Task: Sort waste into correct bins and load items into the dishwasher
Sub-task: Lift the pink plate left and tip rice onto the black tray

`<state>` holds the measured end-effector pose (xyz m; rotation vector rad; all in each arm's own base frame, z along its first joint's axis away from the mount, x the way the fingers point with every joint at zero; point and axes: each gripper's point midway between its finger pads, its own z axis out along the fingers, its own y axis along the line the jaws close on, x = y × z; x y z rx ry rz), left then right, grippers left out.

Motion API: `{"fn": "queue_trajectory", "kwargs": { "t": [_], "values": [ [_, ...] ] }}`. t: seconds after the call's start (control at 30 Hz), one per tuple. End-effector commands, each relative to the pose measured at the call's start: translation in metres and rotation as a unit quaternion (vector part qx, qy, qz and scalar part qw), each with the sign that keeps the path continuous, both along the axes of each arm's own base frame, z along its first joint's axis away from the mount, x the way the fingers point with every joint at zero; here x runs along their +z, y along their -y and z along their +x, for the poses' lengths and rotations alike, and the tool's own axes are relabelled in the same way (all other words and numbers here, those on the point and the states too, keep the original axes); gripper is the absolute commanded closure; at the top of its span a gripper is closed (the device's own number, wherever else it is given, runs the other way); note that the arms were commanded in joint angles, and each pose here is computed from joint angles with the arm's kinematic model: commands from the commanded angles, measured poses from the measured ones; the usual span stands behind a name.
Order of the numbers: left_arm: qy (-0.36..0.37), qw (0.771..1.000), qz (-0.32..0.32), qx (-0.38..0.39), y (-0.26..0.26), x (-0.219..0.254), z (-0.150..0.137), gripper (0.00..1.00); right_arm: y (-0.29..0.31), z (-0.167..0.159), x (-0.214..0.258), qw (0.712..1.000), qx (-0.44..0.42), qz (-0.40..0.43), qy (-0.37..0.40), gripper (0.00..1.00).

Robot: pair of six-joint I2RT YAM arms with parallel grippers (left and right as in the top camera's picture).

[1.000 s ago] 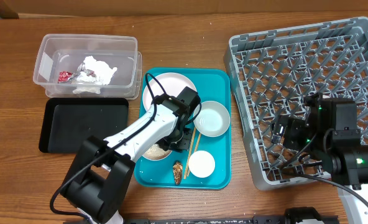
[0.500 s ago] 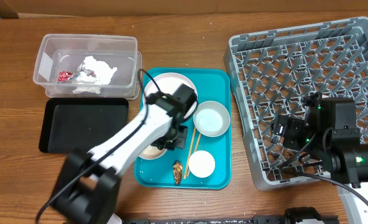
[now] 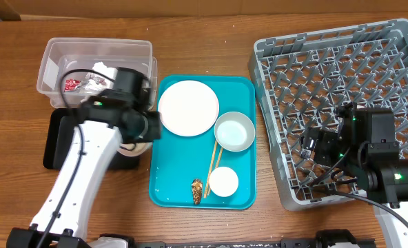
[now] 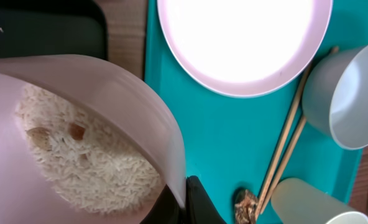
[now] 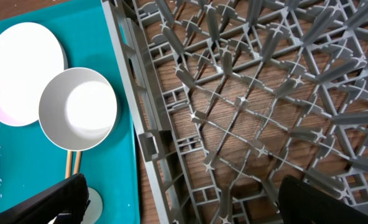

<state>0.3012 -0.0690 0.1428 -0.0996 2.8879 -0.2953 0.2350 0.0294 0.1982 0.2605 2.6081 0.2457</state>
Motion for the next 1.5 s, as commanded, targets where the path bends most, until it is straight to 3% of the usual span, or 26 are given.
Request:
{"fn": "queue_trajectory", "kwargs": {
  "t": [0.0,0.3,0.47,0.67,0.97,1.17,1.47],
  "values": [
    [0.011,0.996,-0.086,-0.035,-0.003,0.001,0.006,0.96,-0.001,0.004,0.011,1.0,0.002,0.001,0.016,0.0],
    [0.052,0.96,-0.272,-0.034,-0.029,0.006,0.018,0.96,-0.001,0.004,0.011,1.0,0.002,0.001,0.016,0.0],
    [0.078,0.921,-0.381,-0.016,-0.043,0.01,0.019,0.96,-0.001,0.004,0.011,1.0,0.002,0.001,0.016,0.0],
    [0.093,0.887,-0.451,0.022,-0.062,0.01,0.023,0.96,-0.001,0.005,0.011,1.0,0.002,0.001,0.018,0.0],
    [0.091,0.867,-0.484,0.073,-0.084,0.004,0.024,0.96,-0.001,0.005,0.011,1.0,0.002,0.001,0.018,0.0],
    [0.149,0.868,-0.474,0.009,-0.083,0.011,0.015,0.96,-0.001,0.005,0.011,1.0,0.002,0.001,0.018,0.0],
    [0.194,0.855,-0.48,0.022,-0.1,0.023,0.01,0.96,-0.001,0.005,0.011,1.0,0.002,0.001,0.018,0.0]
  ]
}}
